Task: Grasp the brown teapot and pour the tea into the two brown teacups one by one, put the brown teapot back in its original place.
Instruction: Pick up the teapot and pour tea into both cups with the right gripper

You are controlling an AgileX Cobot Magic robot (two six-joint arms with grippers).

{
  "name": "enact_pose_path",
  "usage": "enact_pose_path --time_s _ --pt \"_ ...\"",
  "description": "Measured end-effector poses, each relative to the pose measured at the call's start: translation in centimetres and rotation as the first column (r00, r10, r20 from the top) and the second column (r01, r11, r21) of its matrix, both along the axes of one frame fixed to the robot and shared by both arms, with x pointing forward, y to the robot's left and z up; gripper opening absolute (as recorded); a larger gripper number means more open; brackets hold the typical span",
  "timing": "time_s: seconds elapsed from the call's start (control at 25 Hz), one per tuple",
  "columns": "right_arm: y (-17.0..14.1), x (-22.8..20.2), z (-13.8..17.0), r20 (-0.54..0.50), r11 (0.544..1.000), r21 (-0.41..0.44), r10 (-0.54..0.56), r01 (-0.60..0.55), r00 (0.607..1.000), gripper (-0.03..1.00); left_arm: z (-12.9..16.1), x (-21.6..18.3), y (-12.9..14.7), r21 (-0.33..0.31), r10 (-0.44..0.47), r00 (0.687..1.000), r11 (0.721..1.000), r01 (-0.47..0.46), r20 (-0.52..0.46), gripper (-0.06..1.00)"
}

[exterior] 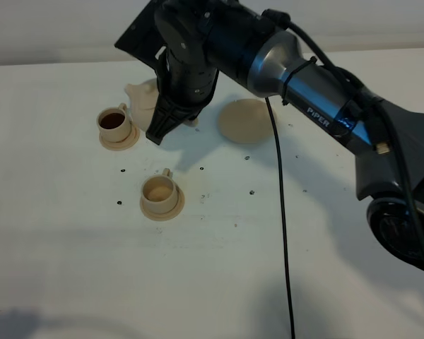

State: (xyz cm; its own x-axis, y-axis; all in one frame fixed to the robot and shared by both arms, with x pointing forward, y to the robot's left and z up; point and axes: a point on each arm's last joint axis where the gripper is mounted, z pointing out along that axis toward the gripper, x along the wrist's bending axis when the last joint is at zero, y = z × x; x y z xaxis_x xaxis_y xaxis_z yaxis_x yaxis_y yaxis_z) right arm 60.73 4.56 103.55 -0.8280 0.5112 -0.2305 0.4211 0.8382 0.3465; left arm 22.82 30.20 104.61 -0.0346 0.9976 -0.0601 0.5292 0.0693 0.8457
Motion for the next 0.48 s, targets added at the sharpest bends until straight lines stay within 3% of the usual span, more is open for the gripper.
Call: enact_pose_path --time_s 0.28,0.48 --pt "-1.7 -1.9 -0.5 -0.063 0.999 -0.033 -0.022 0.02 0.998 0.12 0.0 0.0 0.0 0.0 0.0 1.0 1.0 0.0 0.0 0.47" --pt "-3.7 -3.9 -1.0 -0.038 0.999 -0.005 -0.032 0.032 0.999 0.12 0.0 0.0 0.0 0.0 0.0 1.0 1.0 0.0 0.0 0.47"
